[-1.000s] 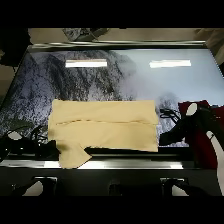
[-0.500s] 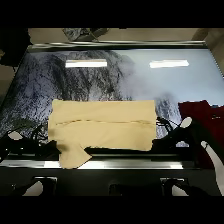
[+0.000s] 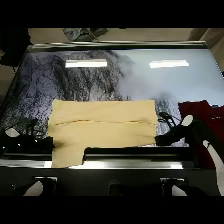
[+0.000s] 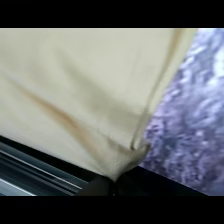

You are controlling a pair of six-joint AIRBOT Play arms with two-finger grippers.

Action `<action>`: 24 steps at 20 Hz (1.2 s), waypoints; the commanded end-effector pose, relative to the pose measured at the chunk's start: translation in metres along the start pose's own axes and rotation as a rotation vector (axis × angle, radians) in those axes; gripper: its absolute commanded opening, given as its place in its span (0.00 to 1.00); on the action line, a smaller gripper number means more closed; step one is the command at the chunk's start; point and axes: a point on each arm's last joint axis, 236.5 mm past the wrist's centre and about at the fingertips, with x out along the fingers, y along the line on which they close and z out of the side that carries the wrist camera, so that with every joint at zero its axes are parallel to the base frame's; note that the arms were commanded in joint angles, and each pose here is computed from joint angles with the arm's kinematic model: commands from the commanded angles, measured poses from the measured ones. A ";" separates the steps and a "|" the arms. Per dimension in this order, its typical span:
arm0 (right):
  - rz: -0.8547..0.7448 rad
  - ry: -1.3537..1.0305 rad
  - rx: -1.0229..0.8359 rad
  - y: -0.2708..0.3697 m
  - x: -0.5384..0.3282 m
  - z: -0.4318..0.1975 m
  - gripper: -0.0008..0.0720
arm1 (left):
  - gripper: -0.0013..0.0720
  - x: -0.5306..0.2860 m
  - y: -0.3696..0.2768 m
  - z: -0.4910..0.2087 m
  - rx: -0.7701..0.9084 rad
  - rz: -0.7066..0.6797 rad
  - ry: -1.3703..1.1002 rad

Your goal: Fold the shirts.

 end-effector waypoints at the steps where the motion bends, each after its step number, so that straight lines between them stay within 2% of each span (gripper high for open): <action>1: -0.017 -0.055 -0.090 0.009 -0.047 0.024 0.06 | 0.05 -0.052 -0.030 0.041 0.044 -0.049 -0.151; 5: -0.119 -0.158 -0.175 0.000 -0.083 0.094 0.06 | 0.05 -0.101 -0.061 0.108 0.117 -0.051 -0.299; 8: -0.199 -0.131 -0.177 -0.023 -0.075 0.147 0.06 | 0.05 -0.092 -0.081 0.155 0.171 -0.058 -0.263; 11: -0.192 -0.117 -0.135 -0.039 -0.064 0.186 0.06 | 0.05 -0.075 -0.082 0.200 0.141 -0.072 -0.209; 19: -0.085 -0.055 -0.069 -0.039 -0.015 0.200 0.07 | 0.08 -0.013 -0.066 0.221 0.100 -0.080 -0.062; 20: -0.078 -0.060 -0.068 -0.038 -0.019 0.200 0.13 | 0.25 -0.014 -0.066 0.221 0.102 -0.080 -0.064; 21: -0.067 -0.059 -0.068 -0.037 -0.026 0.199 0.33 | 0.62 -0.020 -0.065 0.224 0.102 -0.081 -0.074; 22: -0.037 -0.062 -0.098 -0.032 -0.036 0.196 0.58 | 0.78 -0.027 -0.065 0.226 0.103 -0.083 -0.082; 23: 0.012 -0.078 -0.141 -0.028 -0.050 0.193 0.81 | 0.78 -0.038 -0.064 0.229 0.105 -0.084 -0.096; 24: 0.062 -0.106 -0.143 -0.028 -0.064 0.189 0.88 | 0.78 -0.049 -0.064 0.231 0.107 -0.085 -0.112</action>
